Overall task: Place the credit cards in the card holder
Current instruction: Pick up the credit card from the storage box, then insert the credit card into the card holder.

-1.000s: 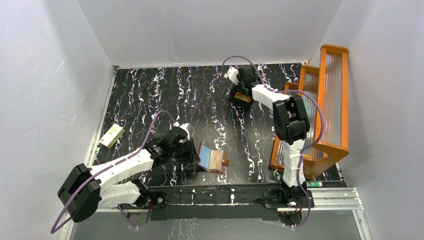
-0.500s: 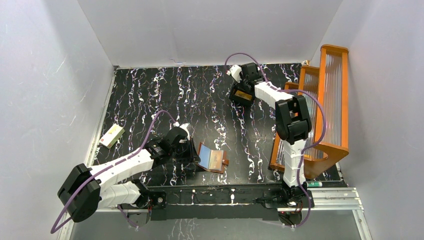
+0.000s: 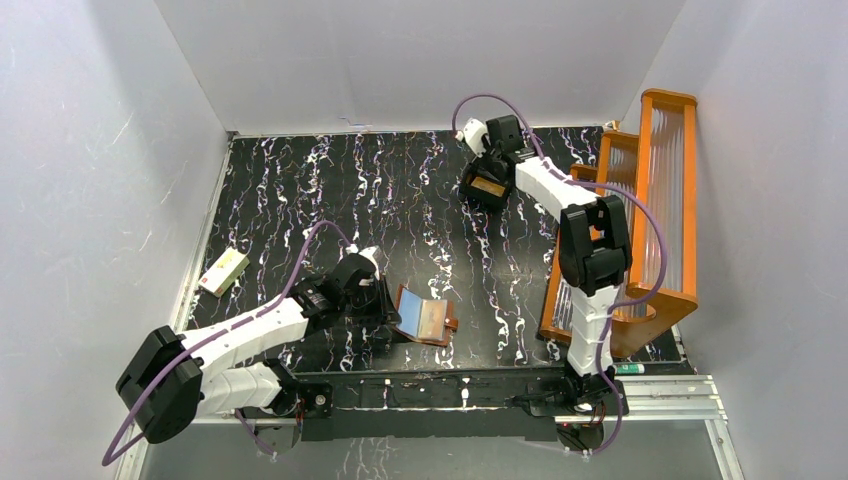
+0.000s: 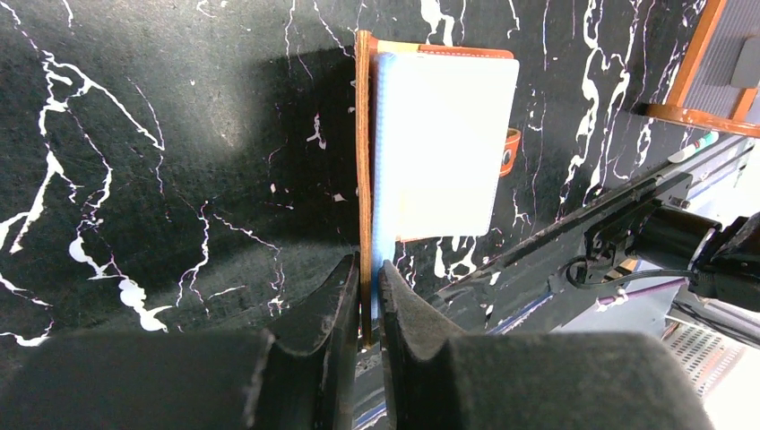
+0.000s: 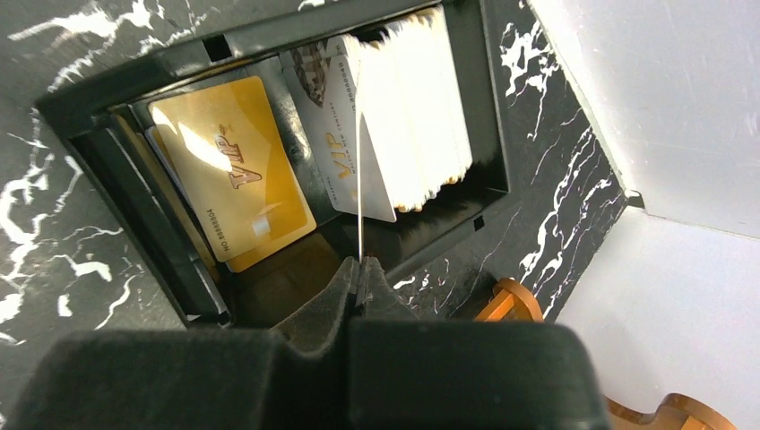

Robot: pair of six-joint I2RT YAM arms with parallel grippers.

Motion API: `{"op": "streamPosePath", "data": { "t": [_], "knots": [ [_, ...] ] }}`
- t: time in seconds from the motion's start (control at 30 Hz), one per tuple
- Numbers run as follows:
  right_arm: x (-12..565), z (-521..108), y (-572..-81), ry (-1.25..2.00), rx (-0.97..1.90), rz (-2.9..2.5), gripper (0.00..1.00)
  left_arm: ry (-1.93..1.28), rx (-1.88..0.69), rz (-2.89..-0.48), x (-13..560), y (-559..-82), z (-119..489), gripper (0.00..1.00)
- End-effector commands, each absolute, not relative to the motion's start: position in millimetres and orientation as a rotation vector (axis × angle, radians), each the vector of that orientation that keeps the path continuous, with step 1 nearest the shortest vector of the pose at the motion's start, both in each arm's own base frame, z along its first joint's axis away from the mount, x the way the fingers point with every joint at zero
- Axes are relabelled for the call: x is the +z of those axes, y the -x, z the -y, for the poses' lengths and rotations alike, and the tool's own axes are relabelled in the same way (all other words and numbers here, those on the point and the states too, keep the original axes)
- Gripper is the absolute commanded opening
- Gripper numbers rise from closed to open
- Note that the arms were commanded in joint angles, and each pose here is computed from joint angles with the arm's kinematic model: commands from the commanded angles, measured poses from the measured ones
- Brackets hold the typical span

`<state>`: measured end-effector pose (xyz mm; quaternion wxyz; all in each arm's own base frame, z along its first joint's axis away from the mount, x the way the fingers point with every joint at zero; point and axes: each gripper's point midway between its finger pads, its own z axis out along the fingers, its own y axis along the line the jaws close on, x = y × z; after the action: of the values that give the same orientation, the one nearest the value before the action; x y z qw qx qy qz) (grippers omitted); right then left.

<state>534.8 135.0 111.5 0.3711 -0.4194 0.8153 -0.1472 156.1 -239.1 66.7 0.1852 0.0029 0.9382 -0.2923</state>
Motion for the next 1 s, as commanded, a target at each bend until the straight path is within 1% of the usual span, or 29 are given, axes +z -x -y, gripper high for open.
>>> {"op": "streamPosePath", "data": {
  "t": [0.0, 0.13, 0.3, 0.47, 0.6, 0.7, 0.83, 0.9, 0.97],
  "knots": [
    [181.8, -143.5, -535.2, 0.961, -0.292, -2.000, 0.00, 0.037, -0.787, -2.639, 62.7, -159.4, 233.2, 0.12],
    [195.0, -155.7, -522.8, 0.917, -0.175, -2.023, 0.00, 0.096, -0.772, -2.648, 55.9, -159.7, 230.7, 0.11],
    [217.3, -179.1, -498.5, 0.815, 0.032, -2.051, 0.00, 0.187, -0.892, -2.629, 59.3, -157.4, 241.5, 0.08],
    [245.2, -216.7, -449.4, 0.702, 0.249, -2.076, 0.00, 0.267, -0.988, -2.599, 64.1, -158.1, 250.5, 0.05],
    [260.1, -257.9, -392.0, 0.614, 0.471, -2.126, 0.00, 0.316, -0.971, -2.583, 62.9, -163.9, 249.7, 0.05],
    [253.3, -274.5, -355.4, 0.510, 0.539, -2.172, 0.00, 0.348, -0.905, -2.586, 56.5, -167.5, 242.6, 0.05],
    [243.7, -293.6, -309.8, 0.342, 0.750, -2.230, 0.00, 0.372, -0.894, -2.591, 52.0, -166.2, 239.5, 0.08],
    [231.1, -301.3, -286.6, 0.276, 0.836, -2.286, 0.00, 0.374, -0.885, -2.602, 48.6, -163.1, 236.5, 0.10],
    [214.9, -305.4, -265.9, 0.172, 0.904, -2.346, 0.00, 0.373, -0.867, -2.612, 45.0, -159.4, 231.9, 0.15]
  ]
}}
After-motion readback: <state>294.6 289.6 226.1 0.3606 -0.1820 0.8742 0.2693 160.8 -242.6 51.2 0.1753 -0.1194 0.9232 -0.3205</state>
